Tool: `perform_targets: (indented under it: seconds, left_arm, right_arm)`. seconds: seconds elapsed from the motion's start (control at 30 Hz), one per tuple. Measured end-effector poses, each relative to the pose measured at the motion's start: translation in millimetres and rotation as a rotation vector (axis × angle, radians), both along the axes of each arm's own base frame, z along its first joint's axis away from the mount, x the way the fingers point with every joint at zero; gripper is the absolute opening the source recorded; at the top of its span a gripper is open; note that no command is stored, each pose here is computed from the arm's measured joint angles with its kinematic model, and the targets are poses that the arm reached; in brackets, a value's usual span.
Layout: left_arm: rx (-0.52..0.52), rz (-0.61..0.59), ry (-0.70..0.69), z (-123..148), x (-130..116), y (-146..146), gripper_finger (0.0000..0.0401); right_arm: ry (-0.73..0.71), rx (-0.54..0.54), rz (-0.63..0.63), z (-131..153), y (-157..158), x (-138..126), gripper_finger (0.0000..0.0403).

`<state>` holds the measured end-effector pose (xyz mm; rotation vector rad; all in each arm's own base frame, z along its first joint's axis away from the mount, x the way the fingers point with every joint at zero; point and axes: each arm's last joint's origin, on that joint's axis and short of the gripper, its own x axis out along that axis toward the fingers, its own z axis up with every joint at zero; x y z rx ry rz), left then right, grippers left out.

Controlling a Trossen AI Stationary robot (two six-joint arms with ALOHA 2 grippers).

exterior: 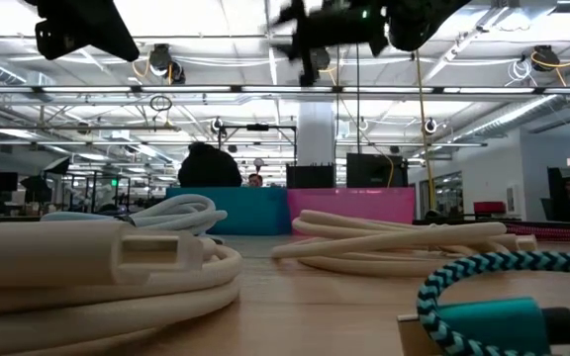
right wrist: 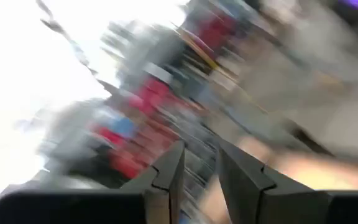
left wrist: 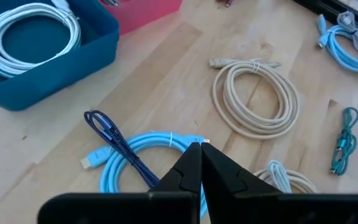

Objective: Pick & Place USB Port
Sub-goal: Put the large brown charger cable into the blue bin

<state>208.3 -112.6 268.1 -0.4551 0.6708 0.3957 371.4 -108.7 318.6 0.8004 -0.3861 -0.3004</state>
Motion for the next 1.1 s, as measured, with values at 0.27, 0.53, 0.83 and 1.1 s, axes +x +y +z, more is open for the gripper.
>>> perform_targets:
  seconds: [0.27,0.53,0.83,1.1]
  left_arm:
    - [-0.004,0.016,-0.092,19,-12,10,0.0007]
    - [-0.015,0.032,-0.142,32,-22,22,0.0003]
    - [-0.016,0.041,-0.15,35,-23,27,0.0014]
    - [-0.031,0.019,-0.137,34,-23,26,0.0009]
  right_arm:
    - [-0.745,-0.015,0.062,55,18,-32,0.0088]
    - [-0.772,-0.405,0.147,135,65,-39,0.0089]
    - [0.028,-1.053,0.317,225,128,-44,0.0089]
    - [0.72,-0.932,0.566,185,139,-66,0.0089]
